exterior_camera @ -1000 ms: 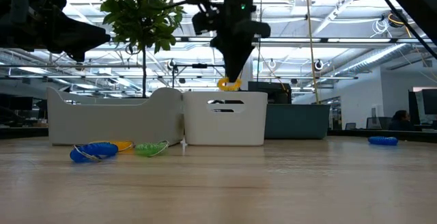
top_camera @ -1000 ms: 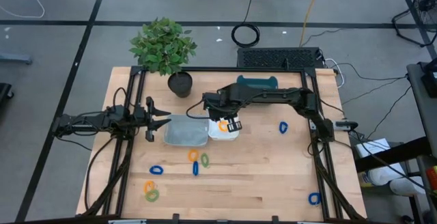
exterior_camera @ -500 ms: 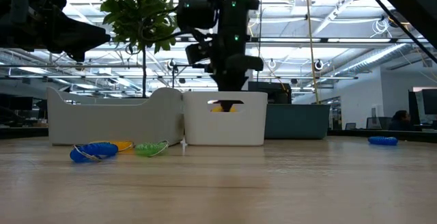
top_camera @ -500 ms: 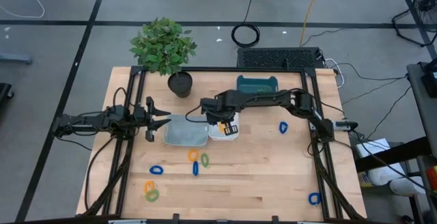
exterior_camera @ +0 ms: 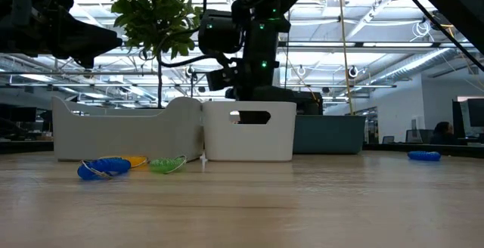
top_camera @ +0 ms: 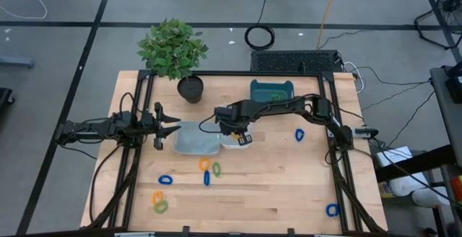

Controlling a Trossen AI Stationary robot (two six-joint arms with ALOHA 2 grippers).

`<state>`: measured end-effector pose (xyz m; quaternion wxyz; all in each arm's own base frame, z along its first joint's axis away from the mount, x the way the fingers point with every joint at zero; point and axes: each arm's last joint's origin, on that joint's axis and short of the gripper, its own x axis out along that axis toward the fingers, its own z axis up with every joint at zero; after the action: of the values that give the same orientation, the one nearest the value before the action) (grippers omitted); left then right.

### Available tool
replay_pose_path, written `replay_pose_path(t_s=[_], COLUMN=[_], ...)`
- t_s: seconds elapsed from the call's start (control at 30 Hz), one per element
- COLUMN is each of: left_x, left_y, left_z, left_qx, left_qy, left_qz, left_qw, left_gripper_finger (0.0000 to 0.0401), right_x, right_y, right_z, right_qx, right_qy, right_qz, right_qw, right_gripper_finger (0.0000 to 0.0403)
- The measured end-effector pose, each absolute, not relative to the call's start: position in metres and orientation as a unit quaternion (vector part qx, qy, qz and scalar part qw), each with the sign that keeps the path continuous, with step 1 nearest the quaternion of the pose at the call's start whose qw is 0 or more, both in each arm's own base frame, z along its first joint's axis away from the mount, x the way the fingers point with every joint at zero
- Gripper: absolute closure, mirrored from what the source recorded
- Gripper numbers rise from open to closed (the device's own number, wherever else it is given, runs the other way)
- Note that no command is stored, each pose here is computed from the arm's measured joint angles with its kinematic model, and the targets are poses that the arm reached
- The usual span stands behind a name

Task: Sort spring keychains
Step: Put the yellow spring keychain into the white bin, then put the blue spring keychain into the gray bin

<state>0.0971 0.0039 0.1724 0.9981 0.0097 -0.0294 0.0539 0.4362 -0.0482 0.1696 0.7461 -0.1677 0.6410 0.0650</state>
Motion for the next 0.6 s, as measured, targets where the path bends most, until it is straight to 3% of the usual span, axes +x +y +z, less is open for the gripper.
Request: replay_pose_path(t_s=[0.37, 0.6], left_x=[0.097, 0.097], left_y=[0.004, 0.004], left_z=[0.172, 0.172], left_qx=[0.010, 0.009], left_qy=[-0.030, -0.029], left_qz=[0.054, 0.054], left_qw=[0.998, 0.998], left_gripper_finger=[0.0270, 0.0270], right_x=[0.436, 0.433], right_y=[-0.047, -0.041], right_z=[0.170, 0.192], right_qx=[-0.161, -0.162], right_qy=[0.641, 0.621], right_qz=[0.060, 0.051], right_qw=[0.748, 0.765], right_gripper_finger=[0.0241, 0.0202])
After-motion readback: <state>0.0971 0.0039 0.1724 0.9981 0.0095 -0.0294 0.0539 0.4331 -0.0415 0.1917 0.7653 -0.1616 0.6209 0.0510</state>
